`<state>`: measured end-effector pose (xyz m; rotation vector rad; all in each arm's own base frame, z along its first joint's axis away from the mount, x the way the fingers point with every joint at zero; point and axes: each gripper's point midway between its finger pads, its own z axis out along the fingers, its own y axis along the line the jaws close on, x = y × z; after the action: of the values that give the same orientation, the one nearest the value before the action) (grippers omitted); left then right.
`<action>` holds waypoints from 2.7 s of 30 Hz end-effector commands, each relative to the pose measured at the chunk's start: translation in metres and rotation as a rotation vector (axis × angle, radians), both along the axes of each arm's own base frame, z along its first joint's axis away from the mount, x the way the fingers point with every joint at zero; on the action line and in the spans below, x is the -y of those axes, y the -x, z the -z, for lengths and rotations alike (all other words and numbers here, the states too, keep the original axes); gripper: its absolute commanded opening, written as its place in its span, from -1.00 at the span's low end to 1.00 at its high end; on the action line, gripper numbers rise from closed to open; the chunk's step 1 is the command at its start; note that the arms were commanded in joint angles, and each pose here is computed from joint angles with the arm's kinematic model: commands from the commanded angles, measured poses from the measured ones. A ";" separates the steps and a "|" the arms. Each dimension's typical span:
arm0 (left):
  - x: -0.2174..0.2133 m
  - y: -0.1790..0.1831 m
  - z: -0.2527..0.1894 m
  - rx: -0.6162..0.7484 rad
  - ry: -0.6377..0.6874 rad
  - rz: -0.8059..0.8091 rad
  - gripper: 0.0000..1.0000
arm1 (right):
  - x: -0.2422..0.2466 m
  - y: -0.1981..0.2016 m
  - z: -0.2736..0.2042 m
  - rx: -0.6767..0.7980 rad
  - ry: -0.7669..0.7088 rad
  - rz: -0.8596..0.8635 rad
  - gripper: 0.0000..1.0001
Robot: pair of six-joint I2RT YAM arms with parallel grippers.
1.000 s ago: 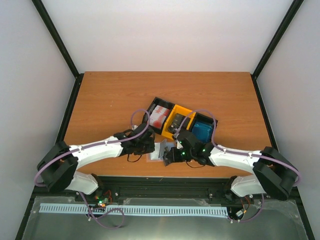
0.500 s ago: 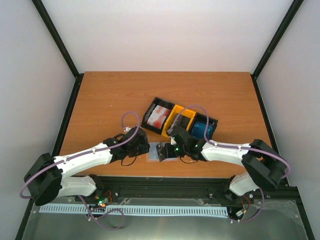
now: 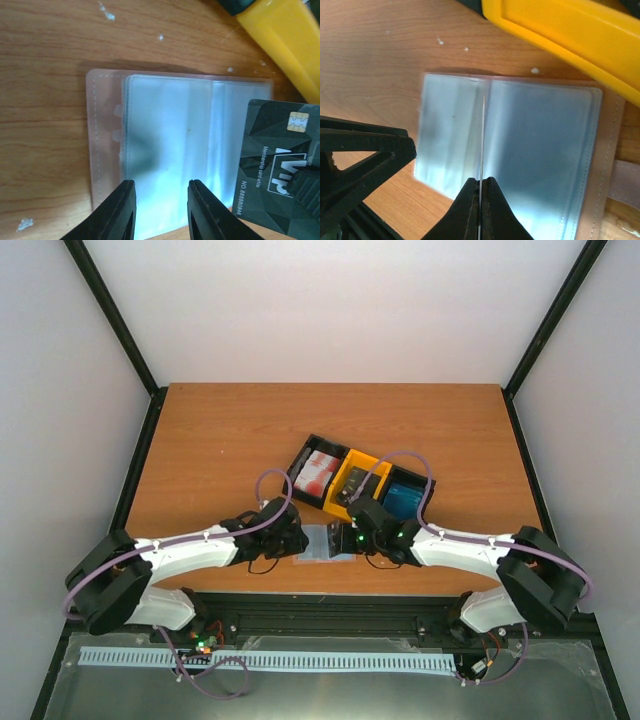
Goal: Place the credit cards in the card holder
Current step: Insert the credit card into the card holder.
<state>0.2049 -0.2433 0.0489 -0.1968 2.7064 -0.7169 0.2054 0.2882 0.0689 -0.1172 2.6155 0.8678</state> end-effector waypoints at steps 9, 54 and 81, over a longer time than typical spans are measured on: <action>-0.018 0.002 0.025 -0.042 -0.107 -0.042 -0.36 | -0.007 -0.008 0.012 -0.008 -0.062 0.045 -0.94; -0.026 0.014 0.047 -0.133 -0.168 -0.047 -0.60 | -0.008 0.001 0.058 -0.120 -0.069 0.087 -0.94; -0.024 0.012 0.044 -0.130 -0.159 -0.049 -0.58 | -0.024 0.013 0.053 -0.121 -0.057 0.031 -0.54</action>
<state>0.2017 -0.2310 0.0210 -0.2537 2.7927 -0.5708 0.2031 0.3217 0.0255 0.0186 2.6289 1.0932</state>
